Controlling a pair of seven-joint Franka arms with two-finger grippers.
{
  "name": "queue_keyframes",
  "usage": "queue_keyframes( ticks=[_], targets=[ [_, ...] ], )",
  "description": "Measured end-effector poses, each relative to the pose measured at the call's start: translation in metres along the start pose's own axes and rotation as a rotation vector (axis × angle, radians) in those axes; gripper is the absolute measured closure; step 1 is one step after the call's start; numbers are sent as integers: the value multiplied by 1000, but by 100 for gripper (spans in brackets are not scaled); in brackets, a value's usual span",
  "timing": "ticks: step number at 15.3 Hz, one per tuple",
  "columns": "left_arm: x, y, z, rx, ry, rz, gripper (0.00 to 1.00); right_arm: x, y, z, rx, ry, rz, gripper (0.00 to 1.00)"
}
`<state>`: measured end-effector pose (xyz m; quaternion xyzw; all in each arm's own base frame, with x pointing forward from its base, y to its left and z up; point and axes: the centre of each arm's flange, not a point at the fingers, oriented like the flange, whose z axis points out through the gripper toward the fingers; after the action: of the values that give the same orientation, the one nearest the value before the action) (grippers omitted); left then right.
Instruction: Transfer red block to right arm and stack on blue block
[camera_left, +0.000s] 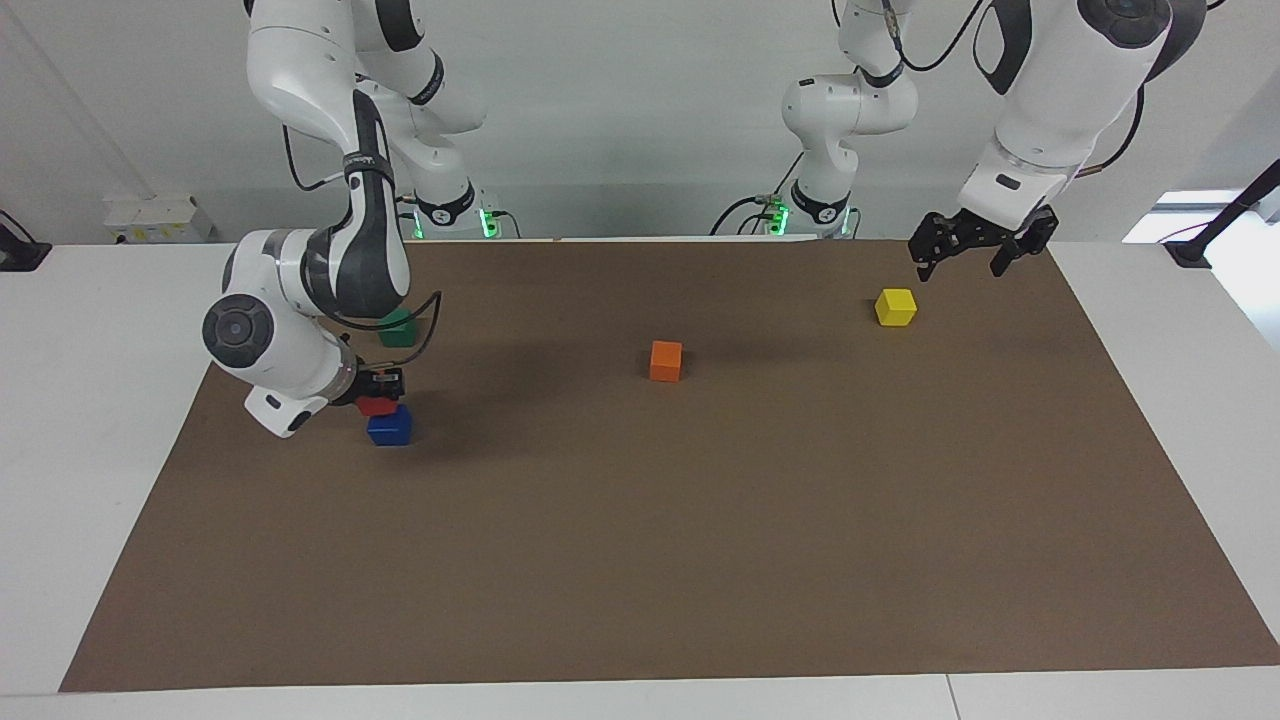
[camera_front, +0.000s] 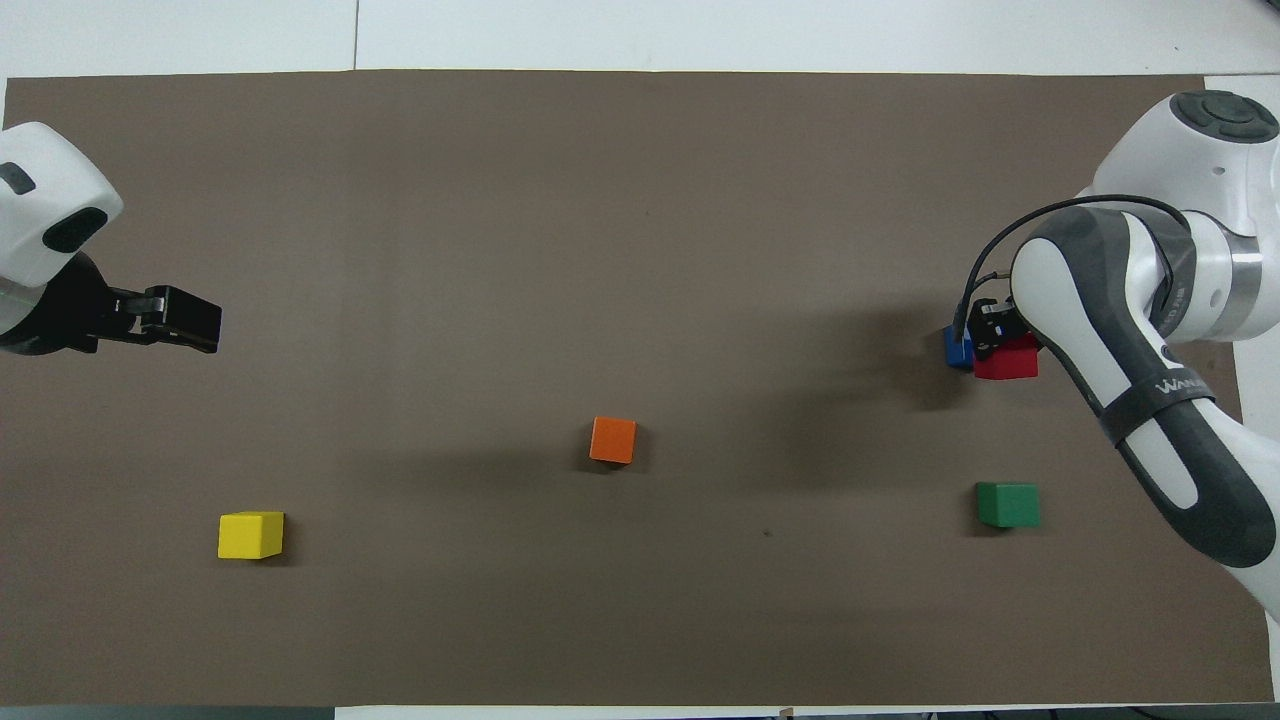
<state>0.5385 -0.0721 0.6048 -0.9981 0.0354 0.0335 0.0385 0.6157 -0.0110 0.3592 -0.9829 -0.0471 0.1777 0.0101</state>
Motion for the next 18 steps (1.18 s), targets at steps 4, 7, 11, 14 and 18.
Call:
queue_keyframes(
  ticks=[4, 7, 11, 14, 18],
  targets=[
    [0, 0, 0, 0, 0, 0, 0, 9, 3, 12, 4, -24, -9, 44],
    [0, 0, 0, 0, 0, 0, 0, 9, 8, 12, 13, -26, -18, 44],
    [0, 0, 0, 0, 0, 0, 0, 9, 8, 12, 28, -23, -19, 44],
    [0, 0, 0, 0, -1, 0, 0, 9, 8, 12, 29, -23, -18, 44],
    [0, 0, 0, 0, -1, 0, 0, 16, 5, 23, 61, -22, -14, 34]
  ],
)
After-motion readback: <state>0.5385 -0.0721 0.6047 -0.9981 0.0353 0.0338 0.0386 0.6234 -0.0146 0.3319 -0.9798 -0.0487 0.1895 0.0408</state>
